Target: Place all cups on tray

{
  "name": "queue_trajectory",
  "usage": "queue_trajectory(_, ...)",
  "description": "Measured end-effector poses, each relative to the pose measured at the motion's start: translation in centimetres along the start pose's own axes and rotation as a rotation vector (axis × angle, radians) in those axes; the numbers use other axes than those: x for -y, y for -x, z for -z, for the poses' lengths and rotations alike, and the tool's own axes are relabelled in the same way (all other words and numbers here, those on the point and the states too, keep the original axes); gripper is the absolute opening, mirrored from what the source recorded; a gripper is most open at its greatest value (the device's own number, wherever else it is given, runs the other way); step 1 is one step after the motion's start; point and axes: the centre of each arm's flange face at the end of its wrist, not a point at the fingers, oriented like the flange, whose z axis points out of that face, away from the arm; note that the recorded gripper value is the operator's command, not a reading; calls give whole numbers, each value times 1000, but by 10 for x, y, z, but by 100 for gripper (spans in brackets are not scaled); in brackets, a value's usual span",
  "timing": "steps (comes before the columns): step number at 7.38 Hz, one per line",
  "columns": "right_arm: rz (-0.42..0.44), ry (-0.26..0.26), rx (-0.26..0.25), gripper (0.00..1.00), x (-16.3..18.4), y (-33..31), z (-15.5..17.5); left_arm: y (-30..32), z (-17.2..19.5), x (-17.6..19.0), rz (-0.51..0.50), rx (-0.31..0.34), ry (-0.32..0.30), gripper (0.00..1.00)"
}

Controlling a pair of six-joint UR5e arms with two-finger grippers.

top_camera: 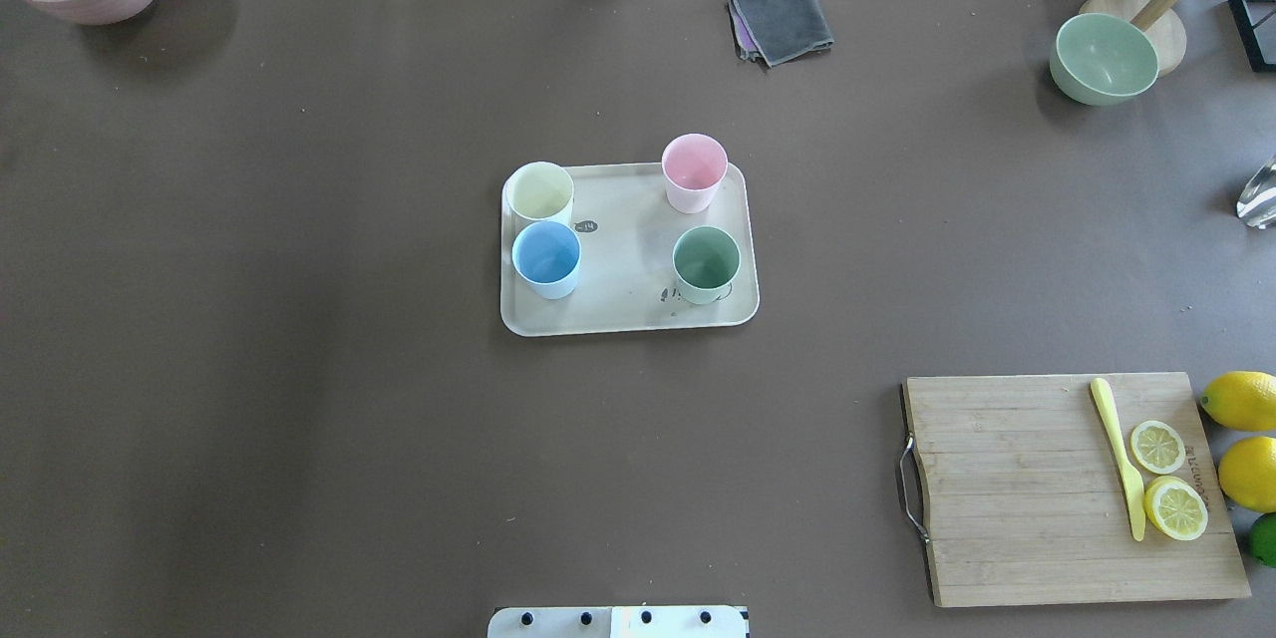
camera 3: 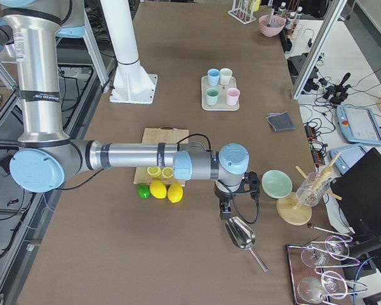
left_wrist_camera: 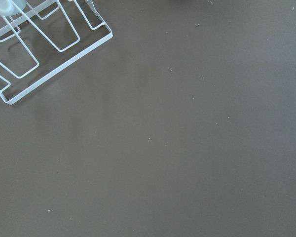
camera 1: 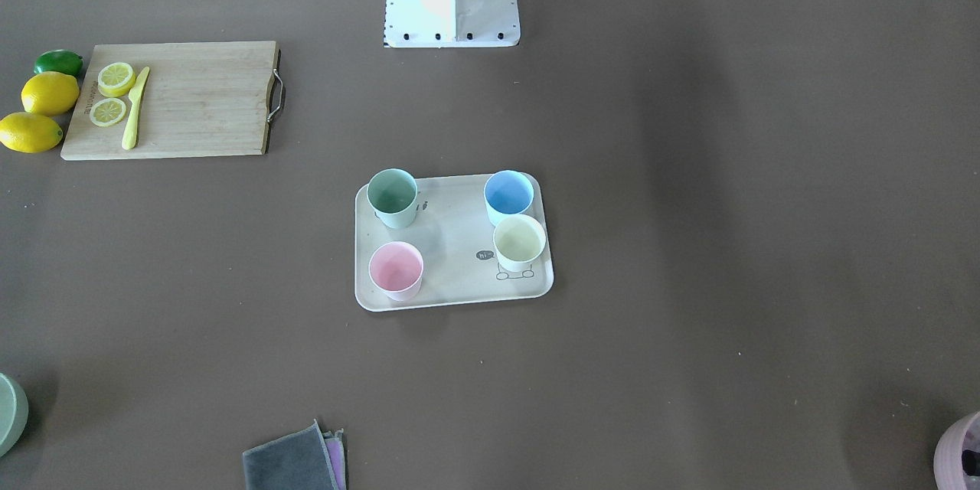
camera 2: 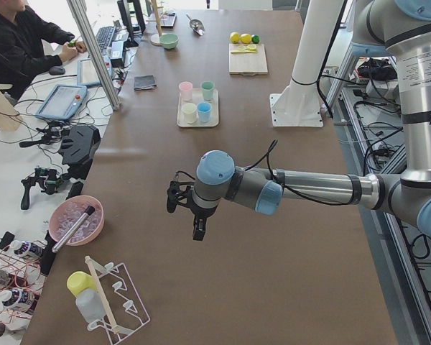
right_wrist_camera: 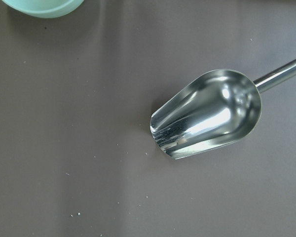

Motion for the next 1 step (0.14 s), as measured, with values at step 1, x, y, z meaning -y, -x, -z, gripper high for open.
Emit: queue_trajectory(1, 1, -1, -1, 100, 0, 0, 0, 1, 0, 1, 1, 8, -3, 98)
